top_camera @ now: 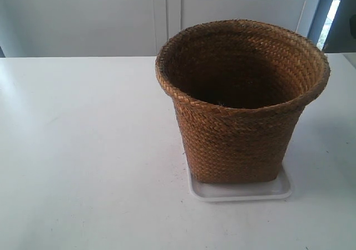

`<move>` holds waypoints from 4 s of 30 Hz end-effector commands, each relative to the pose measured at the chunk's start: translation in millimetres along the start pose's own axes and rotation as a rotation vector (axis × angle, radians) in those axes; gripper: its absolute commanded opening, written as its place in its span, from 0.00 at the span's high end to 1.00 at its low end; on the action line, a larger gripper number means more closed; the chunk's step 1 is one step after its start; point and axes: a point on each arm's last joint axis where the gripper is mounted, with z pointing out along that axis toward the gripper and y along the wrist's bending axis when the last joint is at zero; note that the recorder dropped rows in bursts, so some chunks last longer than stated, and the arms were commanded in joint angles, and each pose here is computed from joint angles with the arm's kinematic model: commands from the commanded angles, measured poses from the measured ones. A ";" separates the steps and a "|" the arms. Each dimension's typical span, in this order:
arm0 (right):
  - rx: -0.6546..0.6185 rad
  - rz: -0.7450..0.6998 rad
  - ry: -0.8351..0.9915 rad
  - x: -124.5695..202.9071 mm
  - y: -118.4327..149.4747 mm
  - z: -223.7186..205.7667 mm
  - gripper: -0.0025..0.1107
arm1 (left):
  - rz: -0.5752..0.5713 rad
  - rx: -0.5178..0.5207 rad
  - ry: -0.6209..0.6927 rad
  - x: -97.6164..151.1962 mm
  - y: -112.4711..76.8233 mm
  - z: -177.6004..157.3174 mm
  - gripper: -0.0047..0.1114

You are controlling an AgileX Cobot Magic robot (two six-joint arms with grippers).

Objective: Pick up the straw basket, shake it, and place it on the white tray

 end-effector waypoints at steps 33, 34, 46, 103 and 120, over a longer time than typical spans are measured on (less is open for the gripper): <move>0.003 -0.004 -0.002 0.2 -0.8 1.1 0.74 | -0.008 -0.019 0.026 16.7 3.3 8.0 0.96; 0.003 -0.004 -0.002 0.2 -0.8 1.1 0.74 | -0.008 -0.019 0.026 16.7 3.3 8.0 0.96; 0.053 -0.077 -0.064 2.8 -0.8 -24.6 0.74 | -0.008 -0.019 0.026 16.7 3.3 8.0 0.96; 0.026 0.238 -0.331 245.2 27.0 -0.7 0.74 | -0.008 -0.019 0.027 16.8 3.3 8.0 0.96; 0.027 0.237 -0.330 245.2 27.0 -0.7 0.74 | -0.008 -0.019 0.027 16.8 3.3 8.0 0.96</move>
